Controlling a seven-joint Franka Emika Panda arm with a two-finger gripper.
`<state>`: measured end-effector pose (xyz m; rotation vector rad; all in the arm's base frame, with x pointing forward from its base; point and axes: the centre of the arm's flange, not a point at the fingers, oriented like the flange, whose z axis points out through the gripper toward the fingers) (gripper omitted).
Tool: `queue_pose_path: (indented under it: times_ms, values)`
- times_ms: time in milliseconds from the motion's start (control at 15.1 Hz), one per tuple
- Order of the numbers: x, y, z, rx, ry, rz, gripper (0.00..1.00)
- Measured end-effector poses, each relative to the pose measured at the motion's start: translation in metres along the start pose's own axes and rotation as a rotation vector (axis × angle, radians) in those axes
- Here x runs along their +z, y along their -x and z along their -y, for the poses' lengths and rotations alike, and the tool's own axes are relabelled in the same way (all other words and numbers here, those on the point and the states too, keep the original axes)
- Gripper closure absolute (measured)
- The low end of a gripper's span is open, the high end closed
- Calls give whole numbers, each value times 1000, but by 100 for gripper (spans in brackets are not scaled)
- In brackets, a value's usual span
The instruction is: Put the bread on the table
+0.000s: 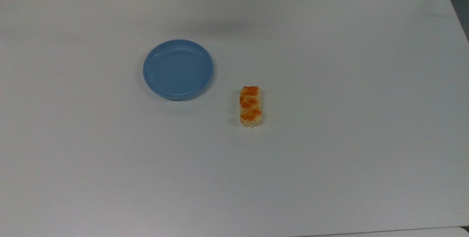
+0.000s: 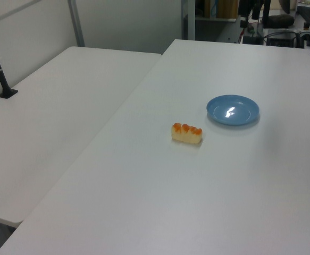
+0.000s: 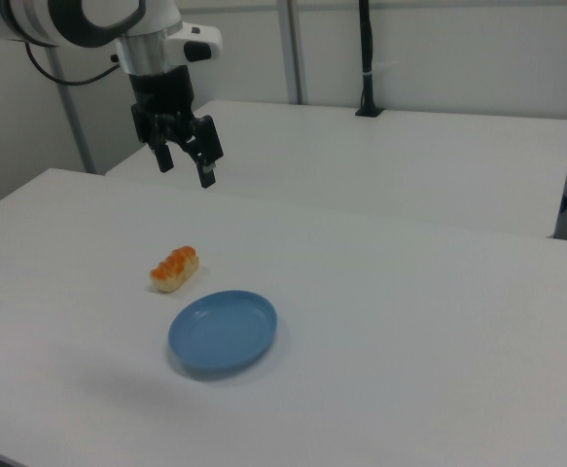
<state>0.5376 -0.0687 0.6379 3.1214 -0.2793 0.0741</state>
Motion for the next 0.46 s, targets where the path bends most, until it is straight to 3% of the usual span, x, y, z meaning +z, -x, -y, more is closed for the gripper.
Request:
queue_pose_path:
  times_ms: [464]
  values:
    - [1, -5, -1, -27, -1, -28, 0]
